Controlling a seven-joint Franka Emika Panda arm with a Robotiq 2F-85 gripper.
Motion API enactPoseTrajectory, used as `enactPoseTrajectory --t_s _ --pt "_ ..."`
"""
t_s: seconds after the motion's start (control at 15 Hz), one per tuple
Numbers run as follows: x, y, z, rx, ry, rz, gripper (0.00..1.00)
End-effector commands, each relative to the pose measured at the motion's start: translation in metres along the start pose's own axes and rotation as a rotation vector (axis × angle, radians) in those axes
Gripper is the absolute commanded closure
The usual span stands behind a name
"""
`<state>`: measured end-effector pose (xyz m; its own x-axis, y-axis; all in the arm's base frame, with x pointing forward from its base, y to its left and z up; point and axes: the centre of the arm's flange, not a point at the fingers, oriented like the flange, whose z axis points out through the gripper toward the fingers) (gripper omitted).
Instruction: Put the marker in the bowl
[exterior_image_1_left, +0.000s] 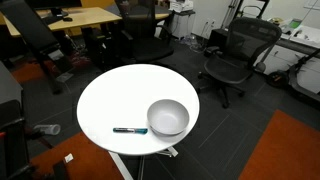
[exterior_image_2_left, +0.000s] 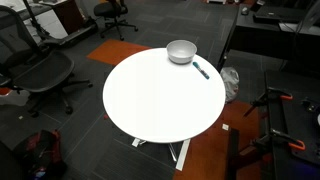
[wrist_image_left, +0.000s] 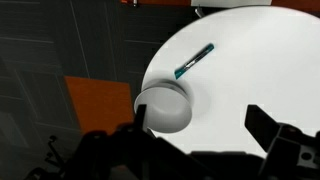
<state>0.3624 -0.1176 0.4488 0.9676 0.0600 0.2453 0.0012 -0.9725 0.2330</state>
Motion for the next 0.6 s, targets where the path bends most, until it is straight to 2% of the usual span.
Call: enactPoseTrajectory --t_s 0.0,0.53 --pt "0.000 0.000 0.000 0.000 0.000 0.000 0.00" --pt "0.009 -0.002 0.012 0.010 -0.003 0.036 0.00"
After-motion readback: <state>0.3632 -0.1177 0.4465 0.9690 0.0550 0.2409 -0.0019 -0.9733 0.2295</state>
